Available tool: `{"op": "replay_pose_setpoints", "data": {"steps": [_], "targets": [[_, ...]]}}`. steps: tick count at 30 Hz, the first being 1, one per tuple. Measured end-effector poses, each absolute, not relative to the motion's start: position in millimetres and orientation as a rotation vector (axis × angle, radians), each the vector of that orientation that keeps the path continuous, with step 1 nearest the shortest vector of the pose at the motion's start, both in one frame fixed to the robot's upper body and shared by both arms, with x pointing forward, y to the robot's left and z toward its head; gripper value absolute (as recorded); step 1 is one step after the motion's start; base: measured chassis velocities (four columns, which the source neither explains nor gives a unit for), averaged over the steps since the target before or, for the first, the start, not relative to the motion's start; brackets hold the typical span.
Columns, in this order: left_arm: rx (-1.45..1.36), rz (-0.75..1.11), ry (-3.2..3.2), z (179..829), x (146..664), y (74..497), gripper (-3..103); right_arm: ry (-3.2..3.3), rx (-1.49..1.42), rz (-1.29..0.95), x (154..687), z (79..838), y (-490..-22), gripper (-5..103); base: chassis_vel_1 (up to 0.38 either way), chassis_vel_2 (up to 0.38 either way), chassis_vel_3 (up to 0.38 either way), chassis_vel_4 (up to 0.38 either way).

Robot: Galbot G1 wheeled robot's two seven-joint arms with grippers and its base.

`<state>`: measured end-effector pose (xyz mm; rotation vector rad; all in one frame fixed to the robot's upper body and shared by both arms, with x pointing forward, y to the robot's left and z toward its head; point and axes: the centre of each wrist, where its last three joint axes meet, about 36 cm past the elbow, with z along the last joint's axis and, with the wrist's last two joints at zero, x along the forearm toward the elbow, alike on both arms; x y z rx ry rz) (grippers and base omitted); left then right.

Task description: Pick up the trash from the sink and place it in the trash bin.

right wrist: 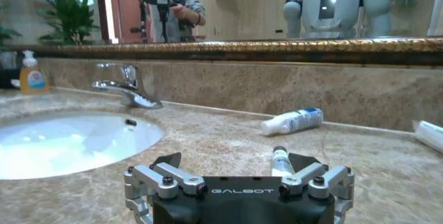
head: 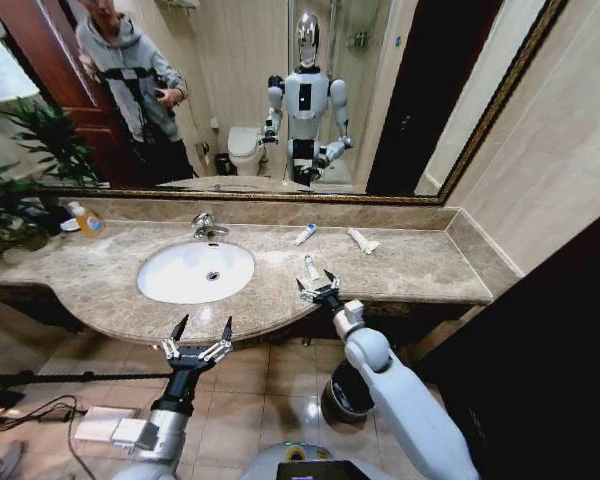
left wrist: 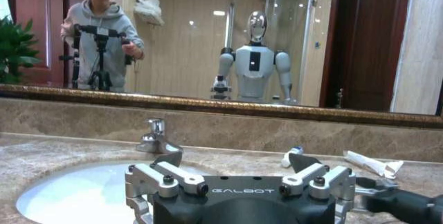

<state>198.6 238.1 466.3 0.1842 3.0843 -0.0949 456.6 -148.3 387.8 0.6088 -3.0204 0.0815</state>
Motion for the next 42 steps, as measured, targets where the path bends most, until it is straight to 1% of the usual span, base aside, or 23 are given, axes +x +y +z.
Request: {"op": "replay_pose_setpoints", "data": {"steps": [6, 17, 18, 19, 20, 22, 23, 25, 26, 28, 31, 32, 33, 34, 35, 36, 37, 38, 39, 40, 42], "targets": [[0.184, -0.095, 3.084, 466, 199, 238, 100, -3.01, 0.563, 0.12, 476, 387, -138, 100, 0.0, 0.0, 0.0, 0.0], [0.184, -0.095, 3.084, 466, 199, 238, 100, -2.985, 0.479, 0.164, 509, 389, -140, 100, 0.0, 0.0, 0.0, 0.0], [0.184, -0.095, 3.084, 466, 199, 238, 100, -2.983, 0.47, 0.164, 513, 389, -141, 101, 0.0, 0.0, 0.0, 0.0], [0.184, -0.095, 3.084, 466, 199, 238, 100, -2.98, 0.464, 0.164, 516, 388, -142, 97, 0.0, 0.0, 0.0, 0.0], [0.184, -0.095, 3.084, 466, 199, 238, 100, -2.98, 0.464, 0.164, 516, 388, -142, 97, 0.0, 0.0, 0.0, 0.0], [0.184, -0.095, 3.084, 466, 199, 238, 100, -2.972, 0.453, 0.156, 520, 387, -144, 86, 0.0, 0.0, 0.0, 0.0], [0.184, -0.095, 3.084, 466, 199, 238, 100, -2.972, 0.453, 0.156, 520, 387, -144, 86, 0.0, 0.0, 0.0, 0.0], [0.184, -0.095, 3.084, 466, 199, 238, 100, -2.961, 0.444, 0.142, 522, 385, -145, 76, 0.0, 0.0, 0.0, 0.0], [0.184, -0.095, 3.084, 466, 199, 238, 100, -2.961, 0.444, 0.142, 522, 385, -145, 76, 0.0, 0.0, 0.0, 0.0], [0.184, -0.095, 3.084, 466, 199, 238, 100, -2.955, 0.435, 0.142, 523, 384, -147, 65, 0.0, 0.0, 0.0, 0.0], [0.184, -0.095, 3.084, 466, 199, 238, 100, -2.949, 0.432, 0.143, 523, 382, -148, 65, 0.0, 0.0, 0.0, 0.0], [0.184, -0.095, 3.084, 466, 199, 238, 100, -2.945, 0.428, 0.144, 523, 381, -149, 54, 0.0, 0.0, 0.0, 0.0], [0.184, -0.095, 3.084, 466, 199, 238, 100, -2.942, 0.424, 0.141, 523, 380, -150, 48, 0.0, 0.0, 0.0, 0.0], [0.184, -0.095, 3.084, 466, 199, 238, 100, -2.942, 0.424, 0.141, 523, 380, -150, 48, 0.0, 0.0, 0.0, 0.0], [0.184, -0.095, 3.084, 466, 199, 238, 100, -2.94, 0.422, 0.14, 523, 379, -151, 43, 0.0, 0.0, 0.0, 0.0], [0.184, -0.095, 3.084, 466, 199, 238, 100, -2.939, 0.421, 0.139, 523, 378, -151, 43, 0.0, 0.0, 0.0, 0.0], [0.184, -0.095, 3.084, 466, 199, 238, 100, -2.936, 0.418, 0.137, 522, 377, -152, 32, 0.0, 0.0, 0.0, 0.0], [0.184, -0.095, 3.084, 466, 199, 238, 100, -2.935, 0.418, 0.137, 522, 377, -152, 32, 0.0, 0.0, 0.0, 0.0], [0.184, -0.095, 3.084, 466, 199, 238, 100, -2.935, 0.417, 0.136, 522, 377, -153, 27, 0.0, 0.0, 0.0, 0.0], [0.184, -0.095, 3.084, 466, 199, 238, 100, -2.935, 0.417, 0.136, 522, 377, -153, 27, 0.0, 0.0, 0.0, 0.0], [0.184, -0.095, 3.084, 466, 199, 238, 100, -2.936, 0.415, 0.134, 521, 377, -155, 17, 0.0, 0.0, 0.0, 0.0]]}}
